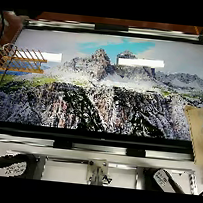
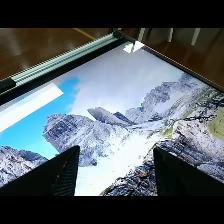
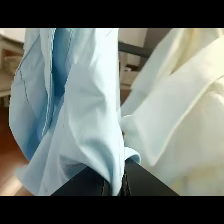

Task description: Fold the shirts.

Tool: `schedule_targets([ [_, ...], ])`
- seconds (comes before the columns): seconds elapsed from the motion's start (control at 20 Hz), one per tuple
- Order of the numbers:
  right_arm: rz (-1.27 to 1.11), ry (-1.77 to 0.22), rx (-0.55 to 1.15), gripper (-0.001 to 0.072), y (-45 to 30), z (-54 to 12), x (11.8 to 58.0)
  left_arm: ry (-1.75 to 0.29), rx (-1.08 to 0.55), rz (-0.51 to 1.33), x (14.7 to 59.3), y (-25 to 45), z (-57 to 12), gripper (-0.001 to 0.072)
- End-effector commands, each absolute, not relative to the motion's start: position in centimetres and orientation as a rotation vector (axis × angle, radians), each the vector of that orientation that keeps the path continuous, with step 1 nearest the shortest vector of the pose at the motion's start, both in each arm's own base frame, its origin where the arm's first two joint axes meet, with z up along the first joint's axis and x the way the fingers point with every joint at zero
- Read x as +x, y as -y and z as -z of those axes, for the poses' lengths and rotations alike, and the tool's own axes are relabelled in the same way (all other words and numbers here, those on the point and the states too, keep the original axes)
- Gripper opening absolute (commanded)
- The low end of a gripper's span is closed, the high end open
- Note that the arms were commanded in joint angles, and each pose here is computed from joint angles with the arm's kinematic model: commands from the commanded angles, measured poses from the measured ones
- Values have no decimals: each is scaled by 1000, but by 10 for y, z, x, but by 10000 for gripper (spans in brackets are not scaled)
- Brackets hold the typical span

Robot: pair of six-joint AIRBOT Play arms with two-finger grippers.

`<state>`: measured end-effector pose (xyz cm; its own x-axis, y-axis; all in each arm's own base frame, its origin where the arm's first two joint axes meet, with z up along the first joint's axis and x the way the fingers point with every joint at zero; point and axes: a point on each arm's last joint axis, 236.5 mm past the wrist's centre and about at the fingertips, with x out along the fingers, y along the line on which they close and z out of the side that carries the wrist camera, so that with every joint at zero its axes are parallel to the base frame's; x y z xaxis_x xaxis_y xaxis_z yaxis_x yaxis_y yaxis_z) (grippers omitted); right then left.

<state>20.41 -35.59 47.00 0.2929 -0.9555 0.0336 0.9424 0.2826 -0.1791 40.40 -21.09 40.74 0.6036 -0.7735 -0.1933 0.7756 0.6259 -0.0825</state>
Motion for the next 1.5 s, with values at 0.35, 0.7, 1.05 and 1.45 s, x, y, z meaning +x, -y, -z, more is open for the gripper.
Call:
schedule_targets([
  [0.35,1467,-146,-61,81,409,-438,139,-275,-6,913,398,213,-398,535],
  [0.7,1670,-197,39,81,402,-428,56,-278,-12,912,398,213,-398,535],
  [1.05,1894,-87,277,140,370,-418,-33,-283,0,898,401,210,-395,535],
  [1.45,1436,-561,505,573,334,-323,50,-351,56,819,421,196,-365,535],
])
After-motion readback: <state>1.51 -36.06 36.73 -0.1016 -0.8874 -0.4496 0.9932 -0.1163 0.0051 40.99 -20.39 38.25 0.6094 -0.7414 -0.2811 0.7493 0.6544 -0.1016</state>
